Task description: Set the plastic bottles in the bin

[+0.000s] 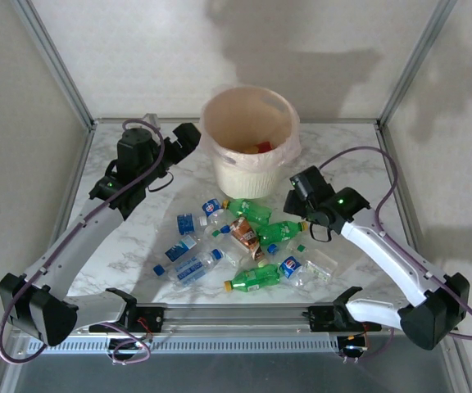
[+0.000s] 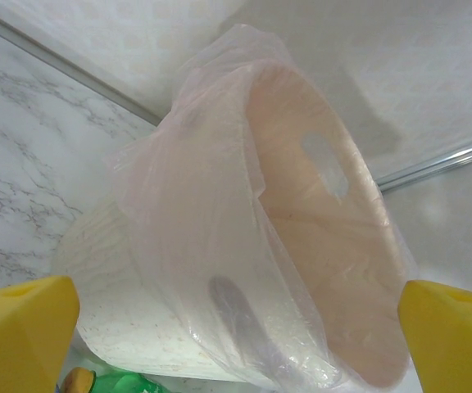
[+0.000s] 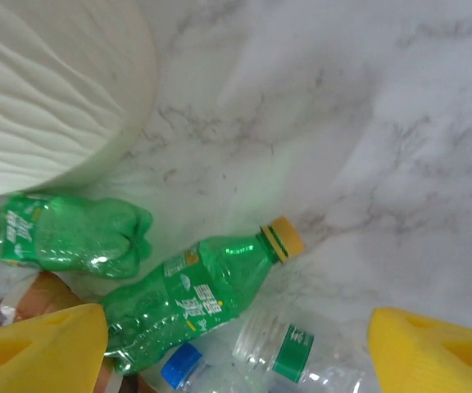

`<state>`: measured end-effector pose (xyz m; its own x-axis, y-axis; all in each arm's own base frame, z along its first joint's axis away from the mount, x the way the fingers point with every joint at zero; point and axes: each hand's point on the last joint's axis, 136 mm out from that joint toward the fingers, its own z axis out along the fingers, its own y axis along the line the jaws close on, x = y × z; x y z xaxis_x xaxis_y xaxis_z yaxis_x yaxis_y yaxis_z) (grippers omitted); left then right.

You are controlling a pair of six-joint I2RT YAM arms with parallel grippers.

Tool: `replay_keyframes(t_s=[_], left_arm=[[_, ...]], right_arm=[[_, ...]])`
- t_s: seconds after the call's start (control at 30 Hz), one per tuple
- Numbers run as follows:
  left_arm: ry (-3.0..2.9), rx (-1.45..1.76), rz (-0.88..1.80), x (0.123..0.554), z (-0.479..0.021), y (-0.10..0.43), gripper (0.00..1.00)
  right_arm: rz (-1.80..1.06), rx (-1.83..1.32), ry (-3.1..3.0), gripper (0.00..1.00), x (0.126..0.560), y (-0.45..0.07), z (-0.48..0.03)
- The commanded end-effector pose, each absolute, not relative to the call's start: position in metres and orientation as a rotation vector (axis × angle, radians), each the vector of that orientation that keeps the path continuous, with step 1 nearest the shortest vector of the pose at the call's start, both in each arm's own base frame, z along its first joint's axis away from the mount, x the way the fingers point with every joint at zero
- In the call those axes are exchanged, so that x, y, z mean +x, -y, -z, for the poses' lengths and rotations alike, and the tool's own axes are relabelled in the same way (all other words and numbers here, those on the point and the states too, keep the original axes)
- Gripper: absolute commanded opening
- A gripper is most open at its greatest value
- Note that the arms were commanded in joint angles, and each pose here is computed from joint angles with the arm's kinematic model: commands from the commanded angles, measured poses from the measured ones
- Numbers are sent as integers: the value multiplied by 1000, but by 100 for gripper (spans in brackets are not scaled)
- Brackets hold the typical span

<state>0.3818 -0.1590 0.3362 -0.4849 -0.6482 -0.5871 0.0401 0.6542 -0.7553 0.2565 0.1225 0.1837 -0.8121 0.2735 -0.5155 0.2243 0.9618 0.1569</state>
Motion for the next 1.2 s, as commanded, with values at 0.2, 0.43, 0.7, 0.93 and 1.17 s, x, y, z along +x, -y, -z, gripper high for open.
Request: replay_keyframes(t_s=[0.2, 0.43, 0.7, 0.93, 1.17], left_arm=[[-1932, -465, 891, 378, -327, 160, 98], [-1951, -466, 888, 376, -318, 161, 97], [-1959, -467, 887, 375, -312, 160, 96], [-1971, -463, 894, 375, -307, 163, 96], [-1977, -470, 888, 375, -302, 162, 95]], right_arm=[[-345, 823, -2522, 71, 274, -113, -137], [-476, 1054, -2518, 68, 285, -97, -104], [-523, 1153, -2550, 67, 282, -97, -80], [-570, 1205, -2564, 67, 283, -98, -60], [-633, 1214, -2583, 67, 286, -107, -47]])
